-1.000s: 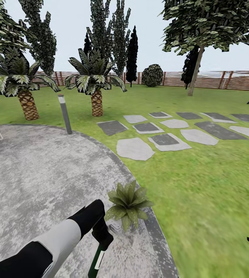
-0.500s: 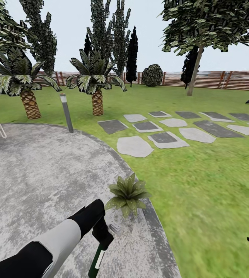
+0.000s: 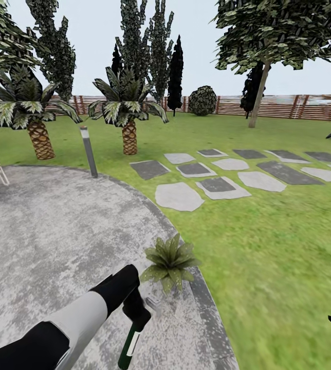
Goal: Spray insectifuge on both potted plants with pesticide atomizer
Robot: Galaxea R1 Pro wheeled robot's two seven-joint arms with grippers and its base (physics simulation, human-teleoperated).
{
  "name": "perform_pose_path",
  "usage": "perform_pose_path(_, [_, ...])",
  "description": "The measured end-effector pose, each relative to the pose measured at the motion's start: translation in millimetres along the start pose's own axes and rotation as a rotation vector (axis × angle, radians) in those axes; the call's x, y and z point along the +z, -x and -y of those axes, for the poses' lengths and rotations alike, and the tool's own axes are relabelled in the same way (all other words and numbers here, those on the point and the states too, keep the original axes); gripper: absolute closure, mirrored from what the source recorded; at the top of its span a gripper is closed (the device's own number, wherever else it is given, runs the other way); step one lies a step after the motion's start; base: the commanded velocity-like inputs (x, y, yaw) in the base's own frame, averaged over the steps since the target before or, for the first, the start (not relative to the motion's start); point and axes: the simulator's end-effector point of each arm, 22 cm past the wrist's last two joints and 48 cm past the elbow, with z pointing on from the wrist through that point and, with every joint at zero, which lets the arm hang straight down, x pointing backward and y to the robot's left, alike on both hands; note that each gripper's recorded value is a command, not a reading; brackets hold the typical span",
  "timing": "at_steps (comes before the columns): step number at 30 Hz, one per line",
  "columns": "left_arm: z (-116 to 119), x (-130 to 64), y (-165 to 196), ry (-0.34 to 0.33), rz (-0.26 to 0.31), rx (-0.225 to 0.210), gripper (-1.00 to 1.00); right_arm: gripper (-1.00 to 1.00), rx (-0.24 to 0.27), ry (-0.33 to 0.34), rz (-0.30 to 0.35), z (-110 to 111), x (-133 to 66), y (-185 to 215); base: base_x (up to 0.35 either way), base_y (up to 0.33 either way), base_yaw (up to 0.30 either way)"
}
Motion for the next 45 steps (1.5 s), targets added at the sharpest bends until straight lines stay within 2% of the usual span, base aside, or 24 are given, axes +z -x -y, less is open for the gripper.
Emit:
perform_pose_path(12, [13.7,-64.3,55.7,0.035,0.155,0.090,1.00,-1.00,0.001,0.002,0.000,-4.2,-15.5,20.9,0.000,0.000,0.000])
perform_pose_path(16, [25.1,-88.1,86.5,-0.045,0.316,0.117,1.00,-1.00,0.000,0.005,-0.001,-6.5,-20.3,27.6,0.000,0.000,0.000])
perform_pose_path(17, [30.3,-95.6,96.5,-0.073,0.371,0.133,1.00,-1.00,0.000,0.007,-0.001,-7.4,-21.4,29.1,0.000,0.000,0.000])
perform_pose_path(19, [36.0,-105.8,106.4,-0.101,0.427,0.148,1.00,-1.00,0.000,0.008,-0.001,-8.4,-23.9,32.3,0.000,0.000,0.000])
perform_pose_path(24, [39.9,-118.8,111.3,-0.114,0.452,0.152,1.00,-1.00,-0.001,0.009,-0.002,-10.3,-30.3,40.7,0.000,0.000,0.000])
perform_pose_path(36, [46.5,-141.7,113.0,-0.120,0.452,0.152,1.00,-1.00,-0.001,0.015,-0.004,-15.9,-44.8,59.3,0.000,0.000,0.000])
perform_pose_path(39, [49.0,-138.8,110.1,-0.126,0.447,0.150,1.00,-1.00,-0.002,0.007,-0.006,-14.0,-46.7,60.6,0.000,0.000,0.000])
perform_pose_path(43, [50.0,-137.6,109.7,-0.128,0.447,0.152,1.00,-1.00,-0.023,-0.033,-0.037,-5.4,-46.6,54.0,0.000,0.000,0.000])
perform_pose_path(45, [49.1,-138.4,110.9,-0.124,0.457,0.163,1.00,-1.00,-0.028,-0.032,-0.044,-6.6,-46.0,53.0,0.000,0.000,0.000])
